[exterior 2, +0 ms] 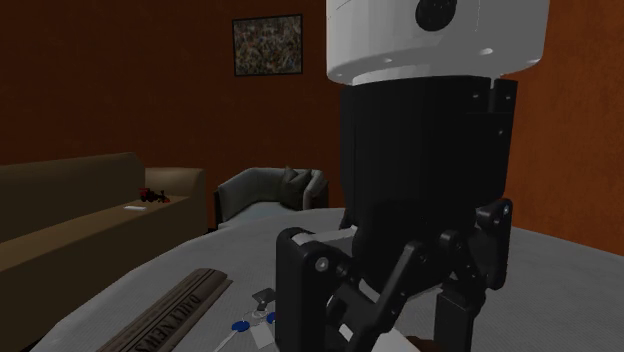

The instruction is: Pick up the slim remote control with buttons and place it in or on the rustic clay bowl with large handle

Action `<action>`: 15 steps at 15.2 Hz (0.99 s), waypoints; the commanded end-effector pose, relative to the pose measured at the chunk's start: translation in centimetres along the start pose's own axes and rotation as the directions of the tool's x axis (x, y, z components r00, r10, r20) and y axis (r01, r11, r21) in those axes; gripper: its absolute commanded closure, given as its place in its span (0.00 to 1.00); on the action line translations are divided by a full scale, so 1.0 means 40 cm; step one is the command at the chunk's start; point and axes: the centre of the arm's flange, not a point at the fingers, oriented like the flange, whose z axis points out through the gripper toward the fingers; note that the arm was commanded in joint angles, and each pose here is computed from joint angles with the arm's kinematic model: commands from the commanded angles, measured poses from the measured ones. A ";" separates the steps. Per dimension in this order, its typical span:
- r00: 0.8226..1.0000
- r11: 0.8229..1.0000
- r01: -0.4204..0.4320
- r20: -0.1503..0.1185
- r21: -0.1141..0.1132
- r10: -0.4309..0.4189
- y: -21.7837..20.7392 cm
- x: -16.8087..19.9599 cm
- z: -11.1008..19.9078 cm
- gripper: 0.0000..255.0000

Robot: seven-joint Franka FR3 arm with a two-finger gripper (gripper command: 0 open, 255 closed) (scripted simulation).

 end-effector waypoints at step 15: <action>1.000 1.000 0.000 0.000 0.000 0.000 0.000 0.000 -0.125 0.00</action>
